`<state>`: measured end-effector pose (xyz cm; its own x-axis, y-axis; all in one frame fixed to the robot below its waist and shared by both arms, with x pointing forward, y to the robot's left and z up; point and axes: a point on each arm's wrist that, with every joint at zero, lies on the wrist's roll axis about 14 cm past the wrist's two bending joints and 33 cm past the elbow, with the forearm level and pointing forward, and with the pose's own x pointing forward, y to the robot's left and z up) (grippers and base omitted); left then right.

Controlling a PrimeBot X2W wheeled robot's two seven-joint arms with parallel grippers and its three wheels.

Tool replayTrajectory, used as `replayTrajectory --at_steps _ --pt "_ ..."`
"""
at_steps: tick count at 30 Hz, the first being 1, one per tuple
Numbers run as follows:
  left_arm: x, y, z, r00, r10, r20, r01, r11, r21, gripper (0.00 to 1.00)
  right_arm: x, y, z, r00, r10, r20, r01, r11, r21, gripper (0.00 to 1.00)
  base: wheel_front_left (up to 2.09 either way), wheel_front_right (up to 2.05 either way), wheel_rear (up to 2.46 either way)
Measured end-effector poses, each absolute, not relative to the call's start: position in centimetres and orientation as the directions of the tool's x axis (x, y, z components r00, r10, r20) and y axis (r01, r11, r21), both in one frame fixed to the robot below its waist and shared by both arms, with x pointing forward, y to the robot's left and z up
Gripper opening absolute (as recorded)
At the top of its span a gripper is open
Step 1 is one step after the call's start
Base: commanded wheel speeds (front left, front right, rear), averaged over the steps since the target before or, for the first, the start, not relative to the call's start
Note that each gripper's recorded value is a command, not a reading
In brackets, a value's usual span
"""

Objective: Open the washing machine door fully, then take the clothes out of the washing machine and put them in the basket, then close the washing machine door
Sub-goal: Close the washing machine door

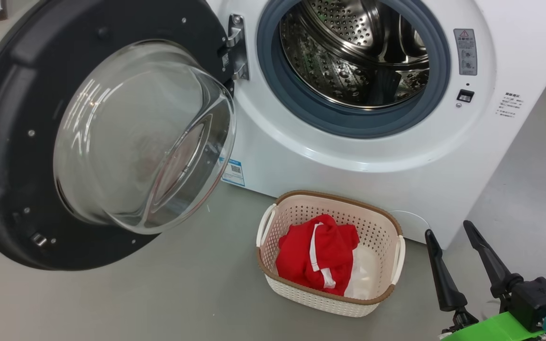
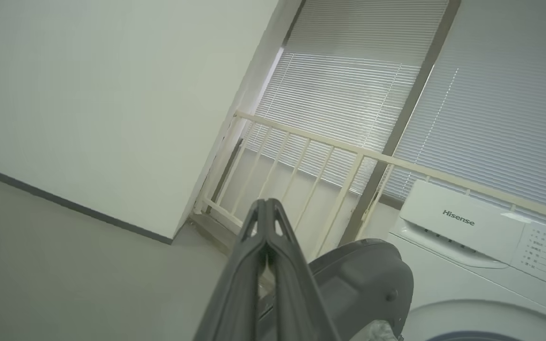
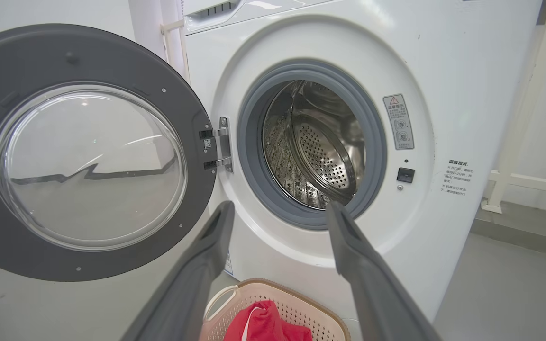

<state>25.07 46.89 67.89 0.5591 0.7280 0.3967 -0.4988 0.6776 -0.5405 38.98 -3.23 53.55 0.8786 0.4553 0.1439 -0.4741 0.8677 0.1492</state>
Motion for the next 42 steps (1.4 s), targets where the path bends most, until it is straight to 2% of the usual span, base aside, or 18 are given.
replayTrajectory --at_steps 4,5,7,11,16,23,33,42 --pt "25.4 49.5 66.7 0.543 0.791 0.282 -0.427 0.55 -0.718 0.0 38.9 -3.6 53.6 0.884 0.445 0.145 -0.465 0.873 0.149 1.0 0.0 0.0 0.0" --pt "25.4 49.5 66.7 0.543 0.791 0.282 -0.427 0.55 -0.718 0.0 38.9 -3.6 53.6 0.884 0.445 0.145 -0.465 0.873 0.149 1.0 0.0 0.0 0.0" --pt "26.2 50.5 65.7 0.567 0.8 0.194 -0.367 0.456 -0.811 0.0 38.9 -3.9 53.5 0.886 0.44 0.143 -0.459 0.876 0.149 1.0 0.0 0.0 0.0" --pt "27.4 51.1 64.7 0.607 0.789 0.095 -0.287 0.329 -0.9 0.0 38.9 -4.0 53.4 0.889 0.436 0.141 -0.455 0.878 0.15 1.0 0.0 0.0 0.0" --pt "29.1 51.5 64.0 0.674 0.739 0.005 -0.191 0.18 -0.965 0.0 38.9 -4.2 53.2 0.892 0.432 0.132 -0.449 0.881 0.15 1.0 0.0 0.0 0.0" --pt "31.5 50.7 62.9 0.758 0.648 -0.079 -0.14 0.043 -0.989 0.0 39.0 -4.6 53.0 0.898 0.422 0.124 -0.438 0.886 0.152 1.0 0.0 0.0 0.0" --pt "33.6 49.1 59.8 0.829 0.524 -0.197 -0.234 0.004 -0.972 0.0 39.1 -5.1 52.6 0.904 0.412 0.114 -0.425 0.893 0.146 1.0 0.0 0.0 0.0" --pt "34.9 47.2 58.8 0.878 0.428 -0.215 -0.255 0.037 -0.966 0.0 39.3 -5.2 52.5 0.906 0.408 0.113 -0.421 0.895 0.147 1.0 0.0 0.0 0.0"
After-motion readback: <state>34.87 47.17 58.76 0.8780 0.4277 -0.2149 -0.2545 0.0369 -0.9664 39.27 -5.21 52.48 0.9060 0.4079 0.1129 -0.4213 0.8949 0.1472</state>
